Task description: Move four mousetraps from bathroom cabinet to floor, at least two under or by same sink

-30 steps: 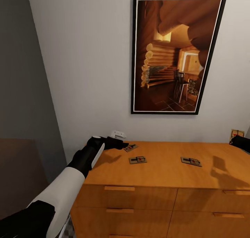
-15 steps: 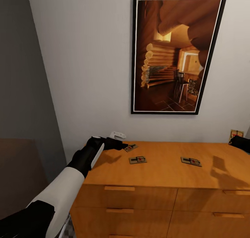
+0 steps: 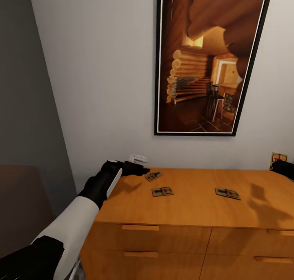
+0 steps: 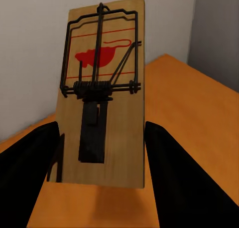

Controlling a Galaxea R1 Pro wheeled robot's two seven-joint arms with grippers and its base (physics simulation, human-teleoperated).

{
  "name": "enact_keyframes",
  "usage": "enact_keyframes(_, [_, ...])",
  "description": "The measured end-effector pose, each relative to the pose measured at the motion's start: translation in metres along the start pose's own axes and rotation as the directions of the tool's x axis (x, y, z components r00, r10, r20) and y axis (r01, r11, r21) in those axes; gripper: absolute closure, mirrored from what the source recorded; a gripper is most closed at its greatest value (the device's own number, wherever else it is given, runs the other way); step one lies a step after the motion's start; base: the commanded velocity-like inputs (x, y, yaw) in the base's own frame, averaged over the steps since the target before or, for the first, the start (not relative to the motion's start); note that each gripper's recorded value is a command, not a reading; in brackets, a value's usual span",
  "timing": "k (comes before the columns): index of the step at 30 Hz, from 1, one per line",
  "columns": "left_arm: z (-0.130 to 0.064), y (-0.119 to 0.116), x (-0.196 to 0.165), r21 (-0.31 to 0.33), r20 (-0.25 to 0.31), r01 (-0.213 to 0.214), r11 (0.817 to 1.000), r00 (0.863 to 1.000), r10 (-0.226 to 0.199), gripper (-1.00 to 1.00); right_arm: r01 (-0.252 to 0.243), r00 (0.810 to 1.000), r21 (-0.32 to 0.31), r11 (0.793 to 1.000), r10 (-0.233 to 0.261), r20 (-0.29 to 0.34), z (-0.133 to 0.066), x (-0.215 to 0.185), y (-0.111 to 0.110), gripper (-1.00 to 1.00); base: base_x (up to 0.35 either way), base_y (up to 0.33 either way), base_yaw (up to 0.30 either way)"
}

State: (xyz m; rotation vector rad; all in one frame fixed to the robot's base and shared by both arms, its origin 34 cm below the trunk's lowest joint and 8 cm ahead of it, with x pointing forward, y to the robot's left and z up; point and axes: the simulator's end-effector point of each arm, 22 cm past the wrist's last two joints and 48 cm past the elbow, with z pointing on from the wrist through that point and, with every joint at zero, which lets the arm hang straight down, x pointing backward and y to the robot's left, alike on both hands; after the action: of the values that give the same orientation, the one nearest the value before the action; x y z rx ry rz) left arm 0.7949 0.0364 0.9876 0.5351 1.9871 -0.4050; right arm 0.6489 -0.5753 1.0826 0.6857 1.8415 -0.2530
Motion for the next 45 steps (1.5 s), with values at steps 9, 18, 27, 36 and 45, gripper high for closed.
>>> enact_keyframes(9, [0.001, -0.001, 0.000, 0.002, 0.001, -0.003, 1.000, 1.000, 0.003, -1.00, 0.000, 1.000, 0.001, 1.000, 0.000, 0.000, 0.000, 0.000, -0.001, 1.00, 0.023, 0.000, 0.000])
enact_keyframes(18, [0.002, -0.009, 0.004, 0.032, -0.011, -0.012, 0.999, 1.000, 0.013, -1.00, 0.001, 1.000, 0.001, 1.000, -0.001, -0.001, 0.000, 0.000, 0.000, 1.00, 0.001, 0.000, 0.000])
enact_keyframes(27, [-0.001, -0.034, 0.006, 0.144, -0.017, -0.051, 0.988, 0.998, 0.054, -1.00, 0.001, 1.000, 0.001, 1.000, -0.001, 0.000, 0.000, 0.000, 0.000, 1.00, 0.000, 0.000, 0.000])
enact_keyframes(36, [-0.003, -0.031, 0.003, 0.134, -0.014, -0.082, 0.988, 0.996, 0.084, -1.00, 0.002, 1.000, 0.001, 1.000, -0.002, 0.000, 0.000, 0.000, -0.001, 1.00, 0.009, 0.000, 0.000])
enact_keyframes(45, [-0.007, -0.034, -0.008, 0.134, 0.011, -0.100, 0.986, 0.995, 0.099, -1.00, 0.001, 1.000, 0.002, 1.000, -0.001, 0.001, 0.000, -0.001, -0.001, 1.00, 0.236, 0.000, 0.000])
